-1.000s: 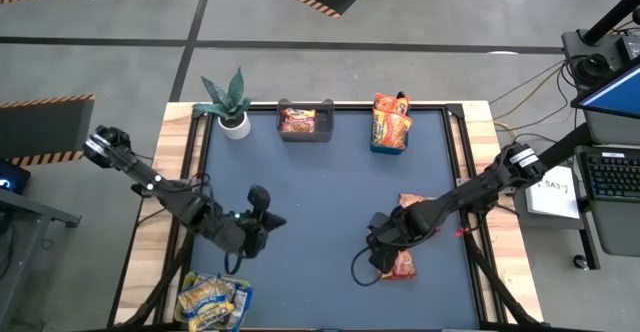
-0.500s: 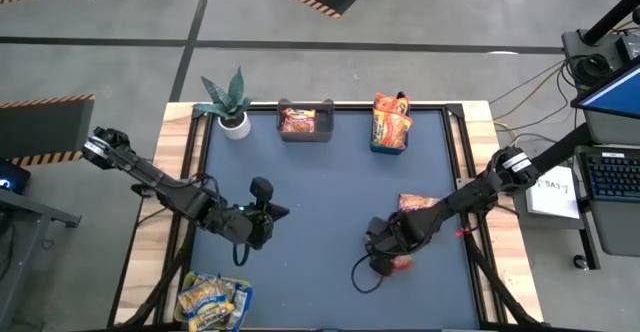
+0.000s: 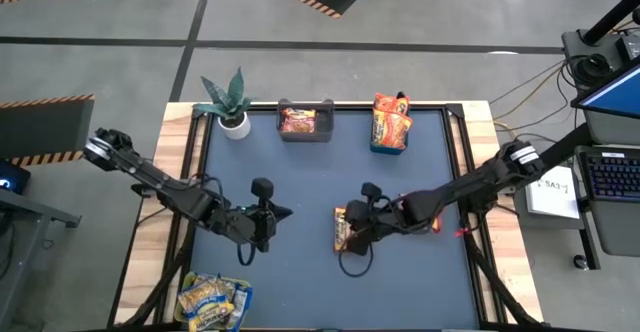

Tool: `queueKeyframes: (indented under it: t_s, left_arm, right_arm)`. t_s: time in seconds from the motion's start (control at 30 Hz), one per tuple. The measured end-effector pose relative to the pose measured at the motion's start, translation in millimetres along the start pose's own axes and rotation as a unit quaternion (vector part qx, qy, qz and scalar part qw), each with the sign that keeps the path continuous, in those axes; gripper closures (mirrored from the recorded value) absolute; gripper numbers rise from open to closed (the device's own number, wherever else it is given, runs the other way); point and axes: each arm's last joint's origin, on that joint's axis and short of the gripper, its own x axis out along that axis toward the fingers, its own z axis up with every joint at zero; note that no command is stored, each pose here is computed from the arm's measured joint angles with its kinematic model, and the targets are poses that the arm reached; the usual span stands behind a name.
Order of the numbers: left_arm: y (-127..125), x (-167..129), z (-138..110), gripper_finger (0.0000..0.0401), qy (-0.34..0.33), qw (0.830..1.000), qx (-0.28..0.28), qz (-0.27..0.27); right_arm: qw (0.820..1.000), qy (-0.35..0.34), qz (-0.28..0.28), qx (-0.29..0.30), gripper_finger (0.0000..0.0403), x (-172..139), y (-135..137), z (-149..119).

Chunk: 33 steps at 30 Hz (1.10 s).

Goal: Sort Maruchan noodles
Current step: Put the left red noodle pack into the black bin

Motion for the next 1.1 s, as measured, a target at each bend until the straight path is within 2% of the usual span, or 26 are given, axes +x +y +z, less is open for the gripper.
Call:
queueKeyframes:
  t_s: [0.2, 0.37, 0.53, 0.67, 0.83, 1.1]
  left_arm:
    - [-11, 18, 7, 0.0401, -0.024, 1.0, -0.008, -0.003]
    - [-20, 46, 7, 0.0401, -0.055, 0.996, 0.004, -0.071]
    - [-17, 81, 0, 0.0401, -0.067, 0.994, -0.015, -0.083]
    - [-18, 107, -4, 0.0401, -0.108, 0.987, -0.019, -0.115]
    - [-13, 134, -13, 0.0401, -0.16, 0.976, -0.039, -0.143]
    - [-8, 161, -29, 0.0401, -0.173, 0.972, -0.055, -0.146]
  right_arm:
    - [0.999, 0.031, -0.019, -0.016, 0.0369, -9, -13, -11]
    - [0.999, 0.04, -0.024, -0.009, 0.0369, -16, -25, -29]
    - [0.998, 0.049, -0.015, 0.031, 0.0369, -28, -41, -50]
    - [0.994, 0.078, 0.02, 0.079, 0.0369, -37, -52, -71]
    - [0.983, 0.097, 0.012, 0.153, 0.0369, -39, -63, -94]
    - [0.981, 0.083, 0.018, 0.175, 0.0369, -31, -63, -103]
